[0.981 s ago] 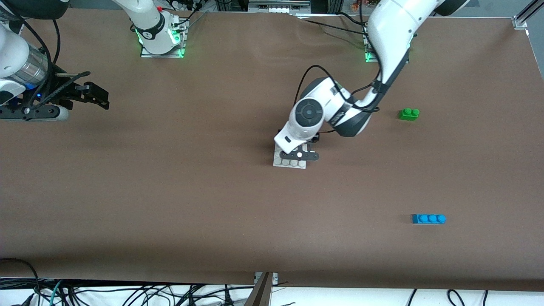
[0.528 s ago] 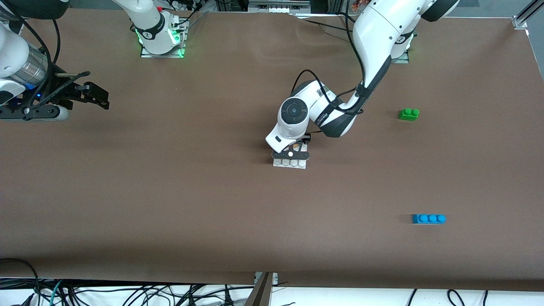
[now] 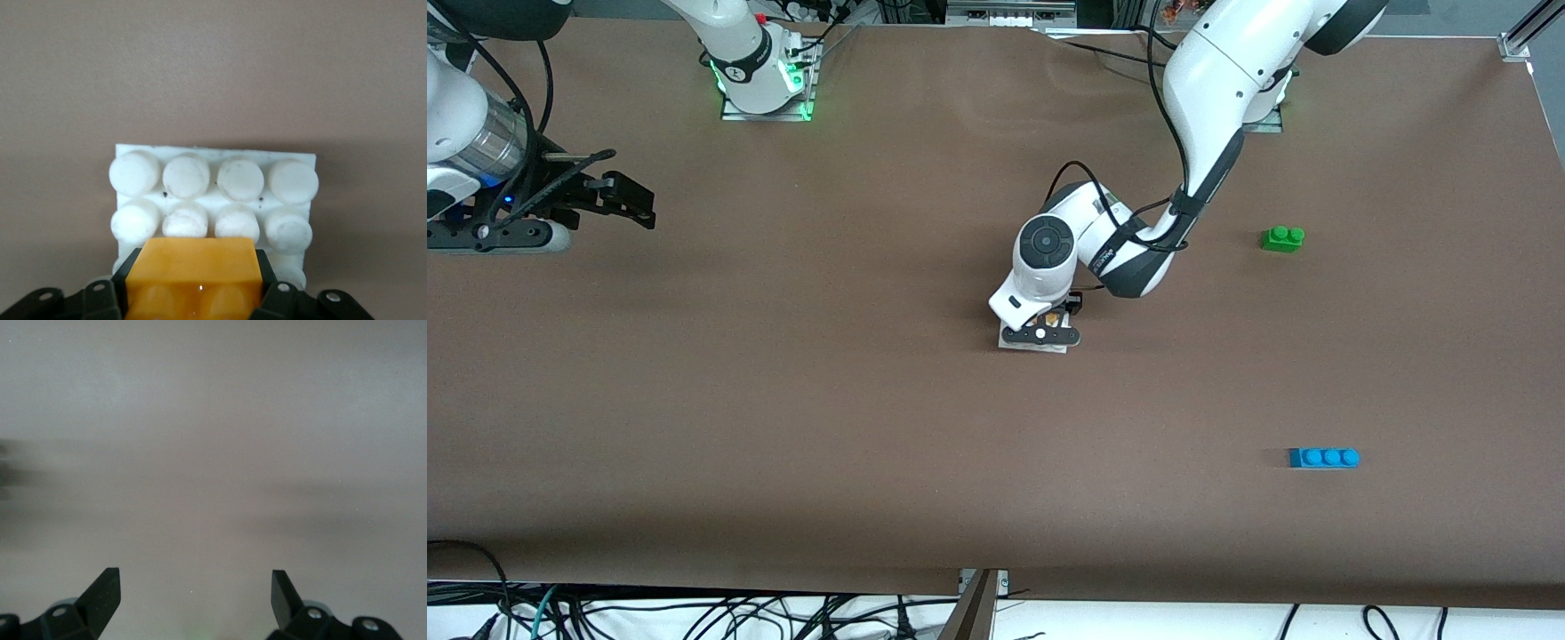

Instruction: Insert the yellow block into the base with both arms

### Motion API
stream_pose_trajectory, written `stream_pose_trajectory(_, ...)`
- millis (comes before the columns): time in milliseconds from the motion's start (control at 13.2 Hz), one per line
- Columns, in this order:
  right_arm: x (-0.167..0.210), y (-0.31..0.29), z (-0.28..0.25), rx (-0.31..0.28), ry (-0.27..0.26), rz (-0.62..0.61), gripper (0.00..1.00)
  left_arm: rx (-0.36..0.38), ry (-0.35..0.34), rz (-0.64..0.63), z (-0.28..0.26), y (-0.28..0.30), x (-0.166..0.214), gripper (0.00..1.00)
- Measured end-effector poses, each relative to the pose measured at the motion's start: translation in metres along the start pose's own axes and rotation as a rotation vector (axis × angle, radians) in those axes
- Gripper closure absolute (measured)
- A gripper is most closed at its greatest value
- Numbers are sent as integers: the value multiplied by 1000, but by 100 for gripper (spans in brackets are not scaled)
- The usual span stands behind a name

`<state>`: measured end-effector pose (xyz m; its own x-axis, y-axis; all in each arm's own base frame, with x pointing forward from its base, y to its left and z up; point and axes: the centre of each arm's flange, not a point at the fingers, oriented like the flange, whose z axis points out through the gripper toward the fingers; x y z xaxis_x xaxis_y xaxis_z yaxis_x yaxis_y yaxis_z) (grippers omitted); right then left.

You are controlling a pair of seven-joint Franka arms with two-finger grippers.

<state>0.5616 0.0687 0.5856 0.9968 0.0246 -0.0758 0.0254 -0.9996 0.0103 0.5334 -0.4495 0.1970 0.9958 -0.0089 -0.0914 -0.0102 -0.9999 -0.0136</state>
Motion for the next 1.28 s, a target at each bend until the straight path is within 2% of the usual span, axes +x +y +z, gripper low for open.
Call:
stream_pose_trajectory(755, 0, 0, 0, 0, 0, 0, 0, 14, -12, -1, 4, 6, -8, 32)
stream_pose_trajectory(1283, 0, 0, 0, 0, 0, 0, 0, 13, -13, 62, 4, 5, -7, 32)
